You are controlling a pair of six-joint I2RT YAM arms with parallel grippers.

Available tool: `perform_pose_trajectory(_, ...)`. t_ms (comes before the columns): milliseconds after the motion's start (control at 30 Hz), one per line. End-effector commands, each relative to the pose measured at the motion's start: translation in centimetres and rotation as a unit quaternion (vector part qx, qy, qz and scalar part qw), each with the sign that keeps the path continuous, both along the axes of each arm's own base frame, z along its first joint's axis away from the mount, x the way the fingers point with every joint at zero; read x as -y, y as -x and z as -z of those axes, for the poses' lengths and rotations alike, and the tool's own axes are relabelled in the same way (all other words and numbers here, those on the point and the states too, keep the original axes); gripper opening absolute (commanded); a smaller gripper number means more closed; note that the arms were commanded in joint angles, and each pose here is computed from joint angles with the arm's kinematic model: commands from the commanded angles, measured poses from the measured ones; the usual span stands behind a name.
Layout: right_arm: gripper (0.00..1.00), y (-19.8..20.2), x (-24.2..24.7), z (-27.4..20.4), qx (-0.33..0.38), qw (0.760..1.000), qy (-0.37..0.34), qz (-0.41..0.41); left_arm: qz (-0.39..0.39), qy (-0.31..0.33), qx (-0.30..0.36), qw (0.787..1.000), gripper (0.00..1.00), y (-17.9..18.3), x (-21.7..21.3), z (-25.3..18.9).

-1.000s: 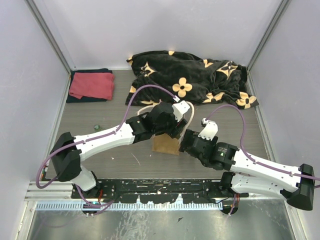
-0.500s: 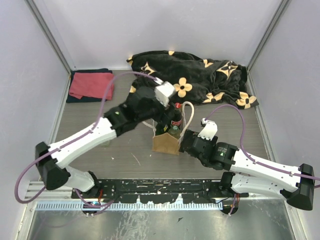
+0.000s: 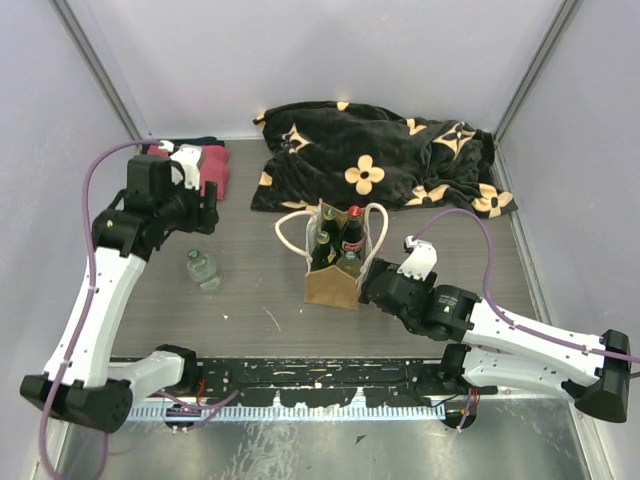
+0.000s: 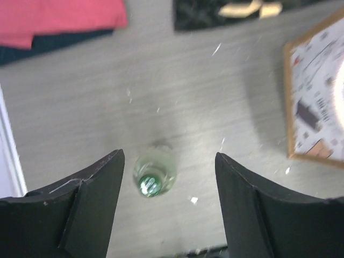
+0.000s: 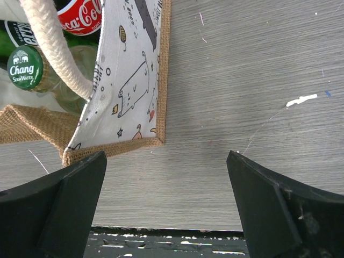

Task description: Place the beverage into the canvas bag

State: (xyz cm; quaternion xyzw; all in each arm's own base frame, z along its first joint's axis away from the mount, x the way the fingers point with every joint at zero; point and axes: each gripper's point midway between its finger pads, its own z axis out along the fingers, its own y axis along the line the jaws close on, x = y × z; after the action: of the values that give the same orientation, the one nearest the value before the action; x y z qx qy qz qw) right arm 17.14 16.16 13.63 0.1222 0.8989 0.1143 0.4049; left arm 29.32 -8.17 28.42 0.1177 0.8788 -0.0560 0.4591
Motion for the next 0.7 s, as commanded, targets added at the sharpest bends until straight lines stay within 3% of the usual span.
perform_pose_trajectory(0,1.00,-0.4,-0.1,-1.1,0.020,1.000,-0.024,0.006,0.063,-0.036,-0.185,0.980,0.73,4.5,-2.5,4.3)
perform_pose_trajectory(100,1.00,-0.3,0.0,-1.2,0.020,0.999,-0.026,0.007,0.081,-0.038,-0.258,0.962,0.70,5.8,-4.1,5.4)
perform_pose_trajectory(267,1.00,-0.2,0.1,-1.1,0.017,0.999,-0.029,0.006,0.107,-0.074,-0.281,0.951,0.72,6.6,-5.5,6.1)
perform_pose_trajectory(400,1.00,-0.2,0.0,-1.2,0.016,0.999,-0.030,0.006,0.126,-0.075,-0.339,0.929,0.69,7.6,-5.6,7.9)
perform_pose_trajectory(667,1.00,-0.1,0.3,-1.1,0.018,0.999,-0.032,0.007,0.116,-0.076,-0.348,0.927,0.68,5.8,-5.7,10.2)
